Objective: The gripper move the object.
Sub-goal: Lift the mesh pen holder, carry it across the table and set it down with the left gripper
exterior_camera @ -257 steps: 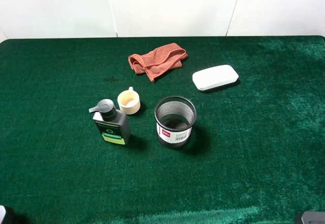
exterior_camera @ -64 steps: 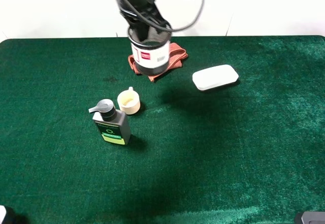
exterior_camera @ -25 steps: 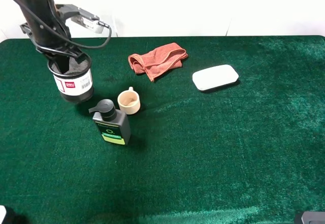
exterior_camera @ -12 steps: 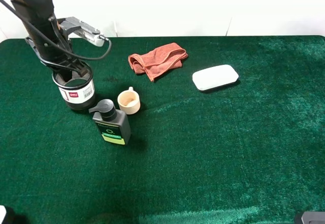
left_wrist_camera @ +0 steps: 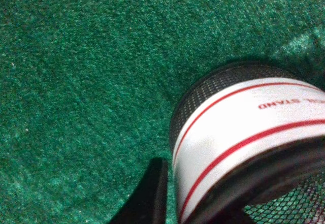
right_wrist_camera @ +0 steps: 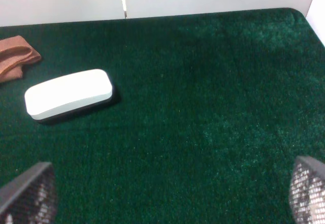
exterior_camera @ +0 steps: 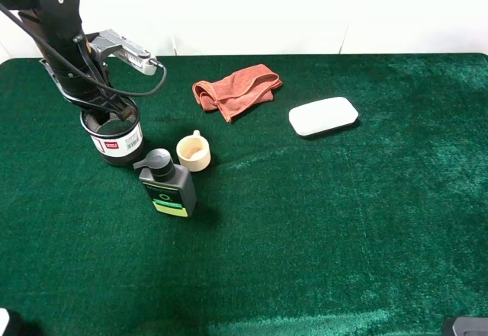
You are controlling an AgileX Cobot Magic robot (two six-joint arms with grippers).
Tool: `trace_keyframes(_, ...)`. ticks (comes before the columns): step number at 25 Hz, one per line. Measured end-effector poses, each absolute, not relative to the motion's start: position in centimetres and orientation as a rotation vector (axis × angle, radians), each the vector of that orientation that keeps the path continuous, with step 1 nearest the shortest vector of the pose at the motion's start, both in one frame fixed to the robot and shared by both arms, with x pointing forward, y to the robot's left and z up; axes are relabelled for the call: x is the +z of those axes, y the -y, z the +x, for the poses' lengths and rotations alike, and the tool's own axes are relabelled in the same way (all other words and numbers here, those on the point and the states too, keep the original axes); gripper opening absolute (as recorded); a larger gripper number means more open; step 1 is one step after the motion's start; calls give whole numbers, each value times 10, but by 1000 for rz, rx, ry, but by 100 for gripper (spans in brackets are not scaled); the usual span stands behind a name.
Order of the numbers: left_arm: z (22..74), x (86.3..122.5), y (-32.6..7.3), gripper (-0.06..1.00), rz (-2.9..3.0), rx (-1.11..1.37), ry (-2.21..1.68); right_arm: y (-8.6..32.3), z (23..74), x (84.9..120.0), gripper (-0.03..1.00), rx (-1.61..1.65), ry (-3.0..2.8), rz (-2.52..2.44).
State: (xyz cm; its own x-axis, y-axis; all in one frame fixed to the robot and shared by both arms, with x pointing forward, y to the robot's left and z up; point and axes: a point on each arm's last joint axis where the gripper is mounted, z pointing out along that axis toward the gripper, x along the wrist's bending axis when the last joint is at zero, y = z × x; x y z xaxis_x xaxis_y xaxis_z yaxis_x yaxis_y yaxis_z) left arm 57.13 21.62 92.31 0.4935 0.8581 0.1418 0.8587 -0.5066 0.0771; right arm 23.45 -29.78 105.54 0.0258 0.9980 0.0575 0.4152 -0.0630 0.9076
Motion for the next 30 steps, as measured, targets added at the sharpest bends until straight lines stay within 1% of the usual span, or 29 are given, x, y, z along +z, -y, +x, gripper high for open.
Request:
trace_keyframes(11,571,923,-216,7,-2708,-249,1557,298,235,1055,69,1011,-1478,1574)
trace_keyframes(15,570,928,-217,8,-2714,-265,1564,298,235,1055,69,1011,-1478,1574)
trace_keyframes(18,570,937,-217,20,-2720,-295,1585,298,235,1055,69,1011,-1478,1574)
trace_keyframes(20,569,942,-217,34,-2725,-313,1595,298,235,1055,69,1011,-1478,1574)
trace_keyframes(24,567,952,-218,68,-2731,-336,1612,298,235,1055,69,1011,-1478,1574)
trace_keyframes(26,566,953,-218,80,-2724,-329,1614,298,235,1055,69,1011,-1478,1574)
trace_keyframes(28,565,953,-219,88,-2719,-321,1614,298,235,1055,69,1011,-1478,1574)
trace_keyframes(30,564,953,-219,92,-2715,-315,1612,298,235,1055,69,1011,-1478,1574)
